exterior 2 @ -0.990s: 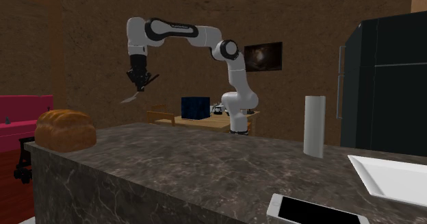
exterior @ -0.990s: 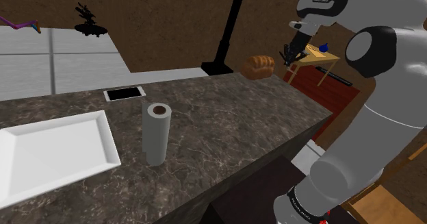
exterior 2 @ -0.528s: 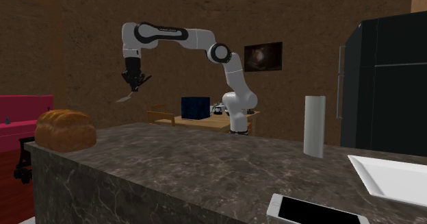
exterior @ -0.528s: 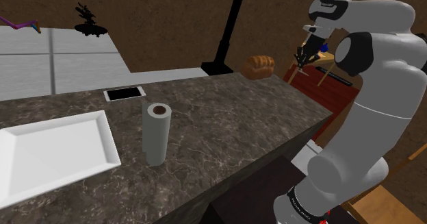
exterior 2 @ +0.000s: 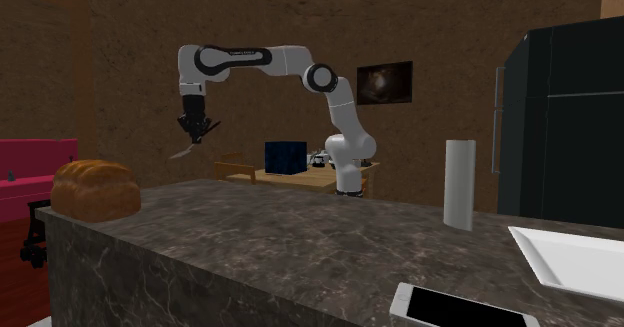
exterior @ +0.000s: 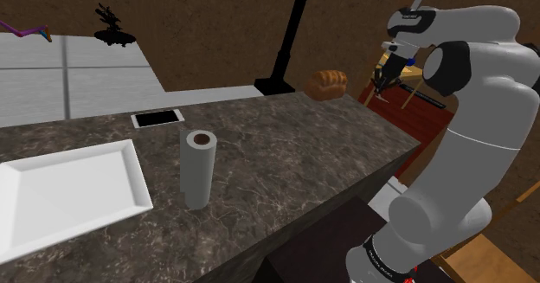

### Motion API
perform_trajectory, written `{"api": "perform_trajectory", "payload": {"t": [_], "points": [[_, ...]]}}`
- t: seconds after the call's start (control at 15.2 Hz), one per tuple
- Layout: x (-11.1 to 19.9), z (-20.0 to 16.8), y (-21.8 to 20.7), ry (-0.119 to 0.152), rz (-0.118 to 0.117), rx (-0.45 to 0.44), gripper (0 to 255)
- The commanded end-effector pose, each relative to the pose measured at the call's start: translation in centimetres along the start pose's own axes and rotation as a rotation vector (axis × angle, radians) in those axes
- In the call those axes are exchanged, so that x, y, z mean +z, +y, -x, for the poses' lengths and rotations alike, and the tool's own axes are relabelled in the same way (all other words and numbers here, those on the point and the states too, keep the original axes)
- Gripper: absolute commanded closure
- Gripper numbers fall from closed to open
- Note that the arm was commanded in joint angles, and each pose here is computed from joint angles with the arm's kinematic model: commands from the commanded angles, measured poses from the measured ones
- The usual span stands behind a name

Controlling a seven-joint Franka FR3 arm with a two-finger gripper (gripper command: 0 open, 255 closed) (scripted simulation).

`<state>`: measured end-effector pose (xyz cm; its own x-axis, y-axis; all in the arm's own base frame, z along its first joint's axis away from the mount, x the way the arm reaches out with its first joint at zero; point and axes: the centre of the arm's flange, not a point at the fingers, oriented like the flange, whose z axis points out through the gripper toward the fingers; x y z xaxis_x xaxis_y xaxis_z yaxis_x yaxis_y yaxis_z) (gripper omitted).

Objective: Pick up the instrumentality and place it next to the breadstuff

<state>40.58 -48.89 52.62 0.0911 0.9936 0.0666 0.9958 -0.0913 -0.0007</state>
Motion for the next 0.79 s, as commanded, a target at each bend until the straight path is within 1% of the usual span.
{"api": "perform_trajectory", "payload": {"t": [0.0, 0.73], "points": [[1.1, 0.0, 0.0, 0.0, 0.0, 0.0, 255], [6.9, 0.4, 0.0, 0.0, 0.0, 0.0, 255]]}}
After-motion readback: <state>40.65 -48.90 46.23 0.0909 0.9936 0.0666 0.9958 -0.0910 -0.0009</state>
